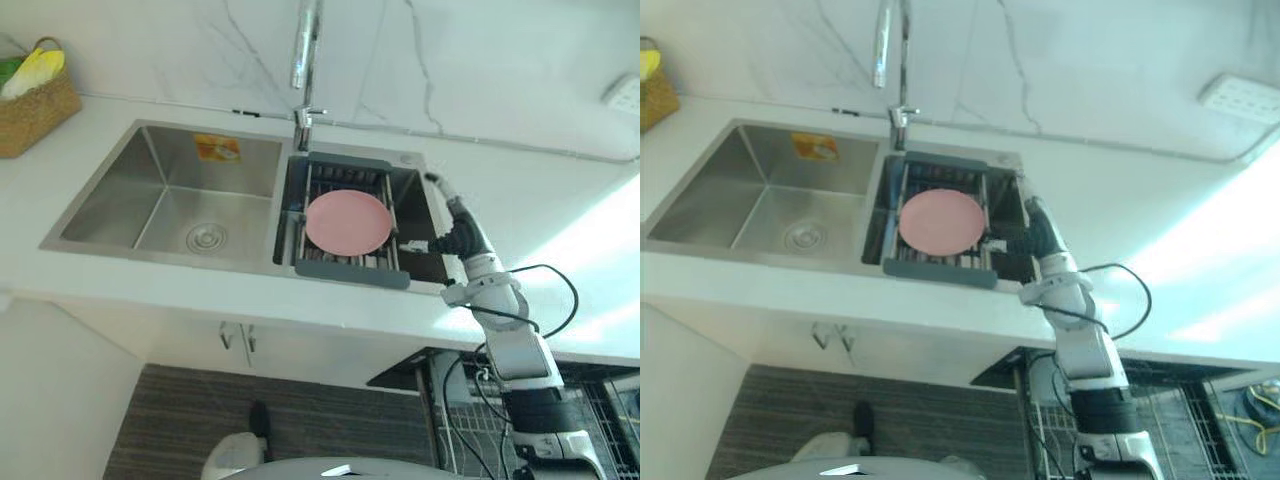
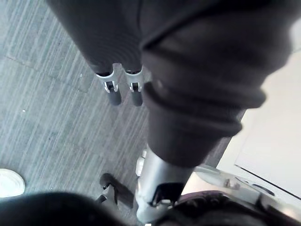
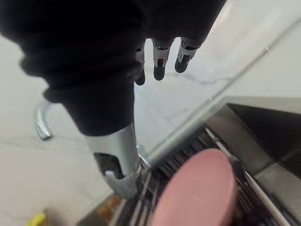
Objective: Walk over to the sink, pick up the cup, carry it to the dishwasher, place the cup inside the dishwasher, then close the dishwasher door
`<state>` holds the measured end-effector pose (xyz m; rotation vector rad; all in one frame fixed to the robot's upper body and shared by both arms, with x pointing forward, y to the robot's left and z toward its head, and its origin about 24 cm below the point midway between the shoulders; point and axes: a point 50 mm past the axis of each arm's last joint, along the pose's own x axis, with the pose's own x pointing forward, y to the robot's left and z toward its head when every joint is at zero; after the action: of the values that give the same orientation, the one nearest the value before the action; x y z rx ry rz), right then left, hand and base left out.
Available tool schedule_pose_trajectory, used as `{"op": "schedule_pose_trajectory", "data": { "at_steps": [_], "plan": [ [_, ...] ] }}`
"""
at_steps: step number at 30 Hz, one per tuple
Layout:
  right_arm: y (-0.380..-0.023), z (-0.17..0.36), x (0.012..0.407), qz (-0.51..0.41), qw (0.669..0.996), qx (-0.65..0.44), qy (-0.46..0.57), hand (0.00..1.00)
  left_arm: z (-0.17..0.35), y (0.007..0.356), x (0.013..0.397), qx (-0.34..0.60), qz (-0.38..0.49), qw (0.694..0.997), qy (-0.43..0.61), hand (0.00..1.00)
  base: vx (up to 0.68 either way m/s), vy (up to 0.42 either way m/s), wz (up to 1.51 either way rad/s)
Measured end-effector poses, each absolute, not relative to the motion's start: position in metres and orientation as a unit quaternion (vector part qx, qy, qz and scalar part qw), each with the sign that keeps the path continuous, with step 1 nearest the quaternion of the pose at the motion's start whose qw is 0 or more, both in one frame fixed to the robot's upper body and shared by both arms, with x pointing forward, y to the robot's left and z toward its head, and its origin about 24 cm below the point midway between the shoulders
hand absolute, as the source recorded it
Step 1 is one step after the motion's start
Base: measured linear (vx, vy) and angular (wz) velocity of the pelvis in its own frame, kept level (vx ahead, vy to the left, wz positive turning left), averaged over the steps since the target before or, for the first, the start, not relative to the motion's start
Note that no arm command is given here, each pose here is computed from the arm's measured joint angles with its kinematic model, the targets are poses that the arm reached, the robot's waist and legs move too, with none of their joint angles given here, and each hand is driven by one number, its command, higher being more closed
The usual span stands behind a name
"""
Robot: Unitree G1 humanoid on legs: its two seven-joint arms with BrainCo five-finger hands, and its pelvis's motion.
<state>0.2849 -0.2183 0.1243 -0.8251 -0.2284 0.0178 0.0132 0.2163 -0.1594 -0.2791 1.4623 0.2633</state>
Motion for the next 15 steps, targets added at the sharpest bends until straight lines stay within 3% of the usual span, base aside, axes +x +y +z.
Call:
{"op": "schedule_pose_trajectory", "data": {
  "at_steps": [15],
  "plan": [
    [-0.214, 0.103, 0.32, 0.044, 0.834, -0.549, -0.04, 0.0, -0.158, 0.214, 0.018, -0.133, 0.103, 0.737, 0.654, 0.0, 0.01, -0.032, 0.08]
  ]
}}
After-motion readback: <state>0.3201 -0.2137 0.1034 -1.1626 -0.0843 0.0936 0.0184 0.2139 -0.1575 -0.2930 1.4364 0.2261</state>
